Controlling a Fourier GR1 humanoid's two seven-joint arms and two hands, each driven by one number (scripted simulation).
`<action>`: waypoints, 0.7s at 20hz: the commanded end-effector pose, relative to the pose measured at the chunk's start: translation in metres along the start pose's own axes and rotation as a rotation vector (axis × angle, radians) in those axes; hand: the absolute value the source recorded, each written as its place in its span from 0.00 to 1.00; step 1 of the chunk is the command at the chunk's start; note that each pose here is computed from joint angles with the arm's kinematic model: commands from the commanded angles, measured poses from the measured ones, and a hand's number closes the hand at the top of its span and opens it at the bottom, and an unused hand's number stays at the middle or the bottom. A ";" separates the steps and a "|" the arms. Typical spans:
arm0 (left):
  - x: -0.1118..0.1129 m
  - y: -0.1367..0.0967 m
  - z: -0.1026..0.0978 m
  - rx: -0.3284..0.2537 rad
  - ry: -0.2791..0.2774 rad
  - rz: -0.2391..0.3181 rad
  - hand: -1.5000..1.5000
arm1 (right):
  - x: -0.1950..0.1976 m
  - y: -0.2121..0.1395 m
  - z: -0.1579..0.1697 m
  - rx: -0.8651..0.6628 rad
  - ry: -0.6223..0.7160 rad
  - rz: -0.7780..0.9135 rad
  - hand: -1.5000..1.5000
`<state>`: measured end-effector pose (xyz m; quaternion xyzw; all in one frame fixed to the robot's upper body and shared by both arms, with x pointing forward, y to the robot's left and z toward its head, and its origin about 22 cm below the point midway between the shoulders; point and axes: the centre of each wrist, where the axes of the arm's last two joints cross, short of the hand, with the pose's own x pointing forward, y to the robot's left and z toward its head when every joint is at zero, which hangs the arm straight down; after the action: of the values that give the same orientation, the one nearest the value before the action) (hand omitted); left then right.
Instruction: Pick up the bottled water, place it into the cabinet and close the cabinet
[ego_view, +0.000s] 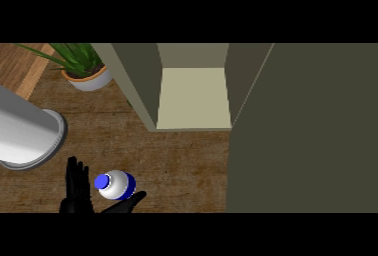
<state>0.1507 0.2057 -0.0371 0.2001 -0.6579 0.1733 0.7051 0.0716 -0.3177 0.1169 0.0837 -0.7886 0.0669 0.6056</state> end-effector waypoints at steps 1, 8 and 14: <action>-0.030 -0.001 -0.004 0.010 0.038 0.011 0.00 | 0.044 0.024 0.004 0.047 -0.091 -0.082 0.00; -0.069 0.004 0.001 0.049 -0.002 0.075 0.00 | 0.046 0.014 0.009 0.063 -0.089 -0.065 0.00; -0.098 0.011 -0.018 -0.024 0.005 0.205 0.00 | 0.039 0.014 0.014 0.043 -0.082 -0.068 0.00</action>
<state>0.1487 0.2237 -0.1192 0.1558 -0.6652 0.2224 0.6956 0.0602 -0.3267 0.1169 0.0921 -0.7876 0.0677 0.6055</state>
